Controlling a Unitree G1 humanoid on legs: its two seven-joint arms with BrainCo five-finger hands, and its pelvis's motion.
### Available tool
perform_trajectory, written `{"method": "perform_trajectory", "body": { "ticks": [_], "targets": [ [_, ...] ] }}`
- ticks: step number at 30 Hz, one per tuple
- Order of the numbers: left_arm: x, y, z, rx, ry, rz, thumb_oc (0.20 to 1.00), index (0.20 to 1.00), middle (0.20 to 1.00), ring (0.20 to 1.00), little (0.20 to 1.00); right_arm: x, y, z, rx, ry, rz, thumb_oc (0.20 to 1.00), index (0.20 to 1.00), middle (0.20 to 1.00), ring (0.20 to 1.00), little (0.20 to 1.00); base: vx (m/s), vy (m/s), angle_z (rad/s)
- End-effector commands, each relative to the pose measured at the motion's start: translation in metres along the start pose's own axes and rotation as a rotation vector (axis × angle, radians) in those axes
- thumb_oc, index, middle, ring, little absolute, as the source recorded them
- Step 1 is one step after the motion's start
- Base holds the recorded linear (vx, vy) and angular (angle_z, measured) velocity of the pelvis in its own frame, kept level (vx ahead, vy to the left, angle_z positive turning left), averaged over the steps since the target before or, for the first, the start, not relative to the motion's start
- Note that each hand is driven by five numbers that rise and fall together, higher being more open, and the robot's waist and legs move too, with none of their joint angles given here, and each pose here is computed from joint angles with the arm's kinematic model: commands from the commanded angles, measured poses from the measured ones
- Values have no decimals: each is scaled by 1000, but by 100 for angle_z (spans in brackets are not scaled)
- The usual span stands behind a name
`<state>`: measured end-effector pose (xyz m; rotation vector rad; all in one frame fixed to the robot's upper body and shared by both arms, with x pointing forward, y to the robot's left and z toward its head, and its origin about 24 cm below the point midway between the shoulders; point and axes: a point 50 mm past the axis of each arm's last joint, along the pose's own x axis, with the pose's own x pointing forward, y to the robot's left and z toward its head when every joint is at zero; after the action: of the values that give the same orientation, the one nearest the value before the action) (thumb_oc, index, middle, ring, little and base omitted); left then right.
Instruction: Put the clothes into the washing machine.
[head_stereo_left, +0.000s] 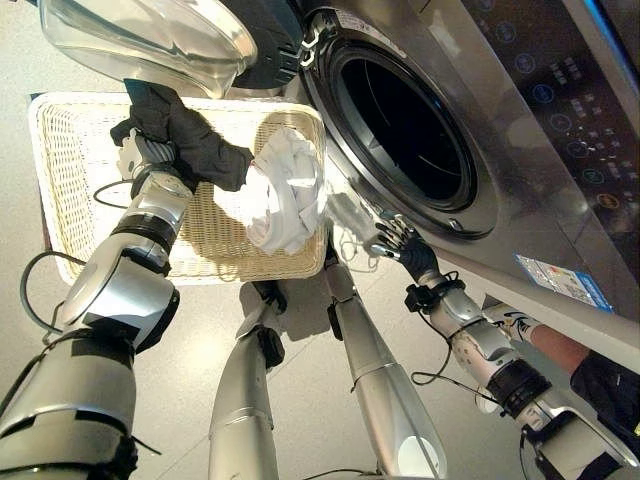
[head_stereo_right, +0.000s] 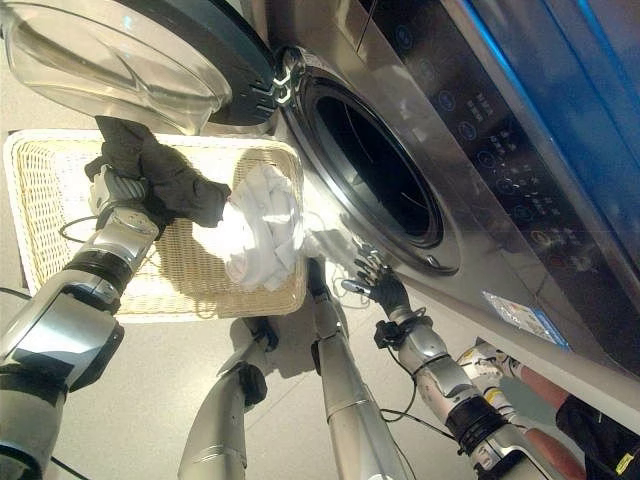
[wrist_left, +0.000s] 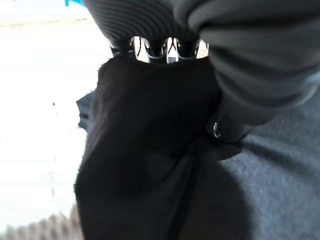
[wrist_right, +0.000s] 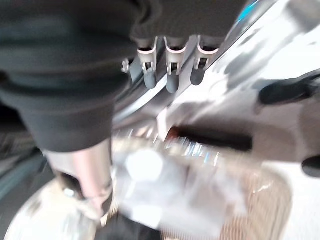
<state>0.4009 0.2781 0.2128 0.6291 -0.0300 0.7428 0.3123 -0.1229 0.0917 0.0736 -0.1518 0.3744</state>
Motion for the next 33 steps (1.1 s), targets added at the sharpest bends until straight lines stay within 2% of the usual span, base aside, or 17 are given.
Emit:
{"method": "perform_trajectory", "body": {
  "ticks": [1,6,7,9,10,12,14,15,17,18,23,25,26,27,28,33],
  "targets": [
    [-4,4,7,-118,-110,68,200,200,200,200,200,-5,10,12,-44,-73,58,1000,1000,1000,1000,1000,-137,-128,14],
    [-25,-8,18,-386,-246,-41,200,200,200,200,200,4,25,37,-93,-135,125,1000,1000,1000,1000,1000,-82,-93,26],
    [-41,-19,21,-493,-296,-159,200,200,200,200,200,7,30,43,-103,-145,140,1000,1000,1000,1000,1000,-53,-95,22],
    [-52,-25,23,-573,-339,-262,200,200,200,200,200,9,33,46,-111,-152,148,1000,1000,1000,1000,1000,-42,-70,19],
    [-52,-25,23,-573,-339,-262,200,200,200,200,200,9,33,46,-111,-152,148,1000,1000,1000,1000,1000,-40,-64,34],
    [-84,-44,24,-656,-446,-507,200,200,200,200,200,14,37,51,-130,-153,171,1000,1000,1000,1000,1000,-57,-99,33],
    [-103,-51,27,-704,-505,-701,200,200,200,200,200,18,41,56,-161,-145,194,1000,1000,1000,1000,1000,-55,-64,34],
    [-109,-53,30,-726,-521,-771,200,200,200,200,200,20,41,57,-168,-140,201,1000,1000,1000,1000,1000,-35,-25,33],
    [-112,-54,30,-737,-522,-806,200,200,200,200,200,20,42,57,-172,-138,204,1000,1000,1000,1000,1000,-16,-8,23],
    [-124,-58,31,-764,-548,-938,200,200,200,200,200,23,42,58,-199,-137,216,1000,1000,1000,1000,1000,-23,-7,16],
    [-152,-62,42,-822,-598,-1185,200,200,200,200,200,28,48,61,-271,-118,292,1000,1000,1000,1000,1000,-35,2,6],
    [-155,-63,43,-826,-600,-1208,200,200,200,200,200,29,48,62,-270,-116,293,1000,1000,1000,1000,1000,-21,6,5],
    [-163,-64,46,-840,-603,-1297,200,200,200,200,200,32,48,61,-257,-97,304,1000,1000,1000,1000,1000,0,0,0],
    [-163,-64,46,-840,-603,-1297,200,200,200,200,200,32,48,61,-257,-97,304,1000,1000,1000,1000,1000,-44,9,1],
    [-170,-65,50,-841,-607,-1371,200,200,200,200,200,34,51,59,-255,-82,324,1000,1000,1000,1000,1000,0,0,0],
    [-177,-66,53,-834,-605,-1419,200,200,200,200,200,33,57,52,-234,-43,362,1000,1000,1000,1000,1000,-15,4,2]
  ]
}}
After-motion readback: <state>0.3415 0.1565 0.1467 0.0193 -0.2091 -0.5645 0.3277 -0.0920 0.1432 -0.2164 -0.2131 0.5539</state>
